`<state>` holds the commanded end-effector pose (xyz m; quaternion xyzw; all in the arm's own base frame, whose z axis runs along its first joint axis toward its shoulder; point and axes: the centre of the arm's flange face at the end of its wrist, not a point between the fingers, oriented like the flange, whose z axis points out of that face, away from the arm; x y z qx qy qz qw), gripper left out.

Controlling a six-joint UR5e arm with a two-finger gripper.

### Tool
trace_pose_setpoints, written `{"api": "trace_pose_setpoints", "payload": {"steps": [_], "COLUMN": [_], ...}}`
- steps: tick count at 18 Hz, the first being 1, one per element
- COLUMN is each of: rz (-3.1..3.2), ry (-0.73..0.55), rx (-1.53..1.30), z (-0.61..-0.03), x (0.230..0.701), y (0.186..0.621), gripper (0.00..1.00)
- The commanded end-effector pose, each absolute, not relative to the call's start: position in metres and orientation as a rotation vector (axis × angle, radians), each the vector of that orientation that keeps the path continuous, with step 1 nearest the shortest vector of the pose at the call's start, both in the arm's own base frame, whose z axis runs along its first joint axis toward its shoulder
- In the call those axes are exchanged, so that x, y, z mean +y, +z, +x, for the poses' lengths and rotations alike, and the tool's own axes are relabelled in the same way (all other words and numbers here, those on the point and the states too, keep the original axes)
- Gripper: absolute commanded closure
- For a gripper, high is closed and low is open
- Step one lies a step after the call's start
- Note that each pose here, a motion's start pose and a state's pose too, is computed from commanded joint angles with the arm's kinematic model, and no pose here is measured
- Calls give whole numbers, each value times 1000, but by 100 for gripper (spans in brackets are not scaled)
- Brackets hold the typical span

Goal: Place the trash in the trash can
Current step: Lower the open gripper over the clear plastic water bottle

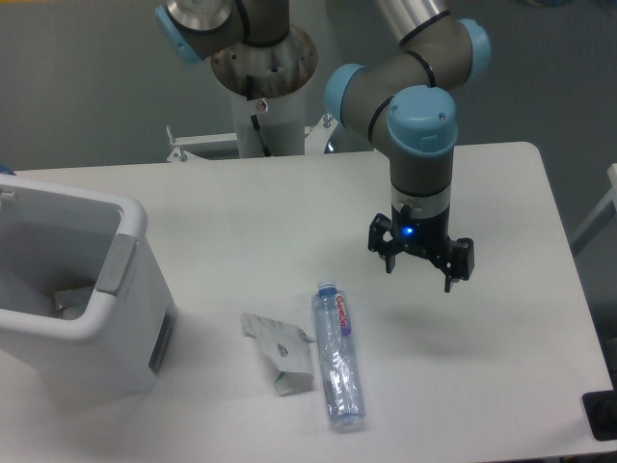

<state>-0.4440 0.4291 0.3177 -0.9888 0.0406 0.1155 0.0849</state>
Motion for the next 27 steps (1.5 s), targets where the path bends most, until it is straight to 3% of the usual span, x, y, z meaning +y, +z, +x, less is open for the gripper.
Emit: {"api": "trace_pose_setpoints", "payload": {"steps": [7, 11, 23, 27], "rz": [-2949, -2937, -2802, -2821], "ry": [341, 286, 217, 271], "rx": [127, -108, -615, -662], "z": [-440, -437, -454, -453], "x": [434, 447, 539, 569], "y": [317, 304, 291, 276], "gripper": [0, 0, 0, 0]}}
